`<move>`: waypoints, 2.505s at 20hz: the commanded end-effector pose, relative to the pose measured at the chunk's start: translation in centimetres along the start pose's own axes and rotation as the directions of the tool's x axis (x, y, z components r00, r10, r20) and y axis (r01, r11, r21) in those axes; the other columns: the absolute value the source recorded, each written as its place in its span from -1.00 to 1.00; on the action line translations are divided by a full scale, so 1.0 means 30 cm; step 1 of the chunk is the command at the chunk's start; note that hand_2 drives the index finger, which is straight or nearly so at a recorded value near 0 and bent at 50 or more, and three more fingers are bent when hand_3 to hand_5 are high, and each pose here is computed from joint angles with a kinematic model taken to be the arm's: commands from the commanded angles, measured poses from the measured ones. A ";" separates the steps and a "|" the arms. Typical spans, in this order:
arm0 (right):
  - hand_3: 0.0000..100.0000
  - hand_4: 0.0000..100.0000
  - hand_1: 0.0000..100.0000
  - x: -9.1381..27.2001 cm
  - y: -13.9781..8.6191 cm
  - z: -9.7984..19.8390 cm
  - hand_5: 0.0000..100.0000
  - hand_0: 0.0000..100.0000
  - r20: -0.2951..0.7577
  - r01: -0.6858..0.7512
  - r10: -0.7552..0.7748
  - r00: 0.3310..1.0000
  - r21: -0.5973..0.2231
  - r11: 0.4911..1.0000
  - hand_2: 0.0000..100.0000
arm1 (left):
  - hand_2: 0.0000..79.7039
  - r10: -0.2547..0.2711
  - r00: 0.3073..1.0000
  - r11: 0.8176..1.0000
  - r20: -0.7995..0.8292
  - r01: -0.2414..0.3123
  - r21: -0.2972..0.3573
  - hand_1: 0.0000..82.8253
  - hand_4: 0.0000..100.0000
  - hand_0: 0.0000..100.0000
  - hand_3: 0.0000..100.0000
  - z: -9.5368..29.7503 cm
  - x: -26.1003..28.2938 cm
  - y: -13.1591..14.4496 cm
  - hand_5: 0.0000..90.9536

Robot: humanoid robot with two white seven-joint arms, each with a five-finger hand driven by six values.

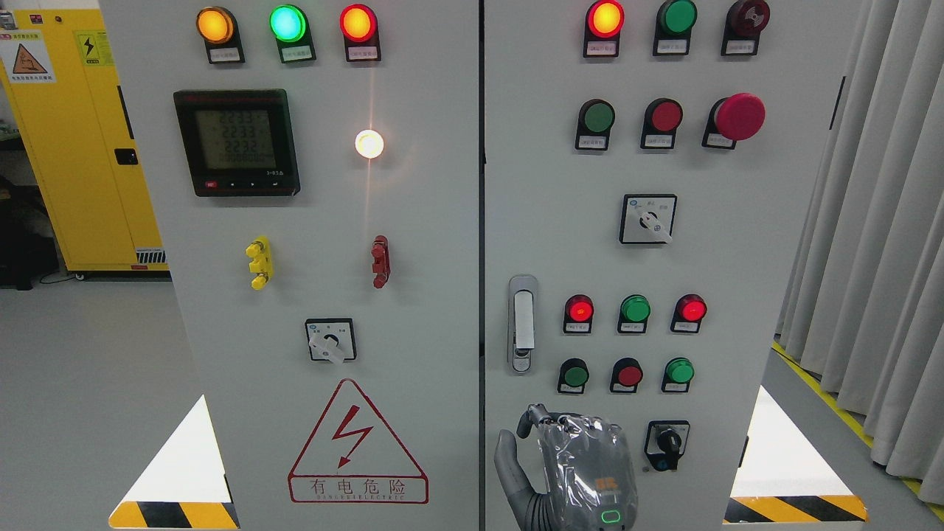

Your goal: Release door handle

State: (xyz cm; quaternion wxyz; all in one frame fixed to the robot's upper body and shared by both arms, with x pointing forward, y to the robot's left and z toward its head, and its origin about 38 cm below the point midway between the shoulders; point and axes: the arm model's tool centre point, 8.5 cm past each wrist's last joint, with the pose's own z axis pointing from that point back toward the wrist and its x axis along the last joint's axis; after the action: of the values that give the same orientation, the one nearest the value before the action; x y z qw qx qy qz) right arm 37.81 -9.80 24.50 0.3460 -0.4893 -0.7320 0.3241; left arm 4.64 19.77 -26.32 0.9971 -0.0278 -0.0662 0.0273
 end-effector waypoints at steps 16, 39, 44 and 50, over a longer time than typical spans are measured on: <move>1.00 1.00 -0.42 -0.002 -0.104 -0.166 1.00 -0.34 0.022 -0.036 0.038 0.999 -0.074 0.997 1.00 | -1.00 0.000 1.000 1.000 -0.001 0.000 0.000 0.34 -1.00 -0.76 -1.00 0.000 0.000 0.000 -1.00; 1.00 1.00 -0.37 -0.034 -0.091 -0.264 1.00 -0.37 -0.026 -0.070 0.068 0.997 -0.070 0.995 1.00 | -1.00 0.000 1.000 1.000 -0.001 0.000 0.000 0.34 -1.00 -0.76 -1.00 0.000 0.000 0.000 -1.00; 1.00 1.00 -0.41 -0.038 -0.092 -0.266 1.00 -0.27 -0.031 -0.069 0.067 0.997 -0.070 0.995 1.00 | -1.00 0.000 1.000 1.000 -0.001 0.000 0.000 0.34 -1.00 -0.76 -1.00 0.000 0.000 0.000 -1.00; 1.00 1.00 -0.46 -0.030 -0.102 -0.276 1.00 -0.21 -0.026 -0.067 0.065 0.998 -0.080 0.995 1.00 | -1.00 0.000 1.000 1.000 -0.001 0.000 0.000 0.34 -1.00 -0.76 -1.00 0.000 0.000 0.000 -1.00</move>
State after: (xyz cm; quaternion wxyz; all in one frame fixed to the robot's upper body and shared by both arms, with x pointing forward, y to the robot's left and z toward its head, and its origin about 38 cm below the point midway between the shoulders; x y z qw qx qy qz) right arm 43.11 -10.51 31.33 0.3222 -0.5303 -0.7247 0.2995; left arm 4.64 19.77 -26.32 0.9971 -0.0277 -0.0661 0.0273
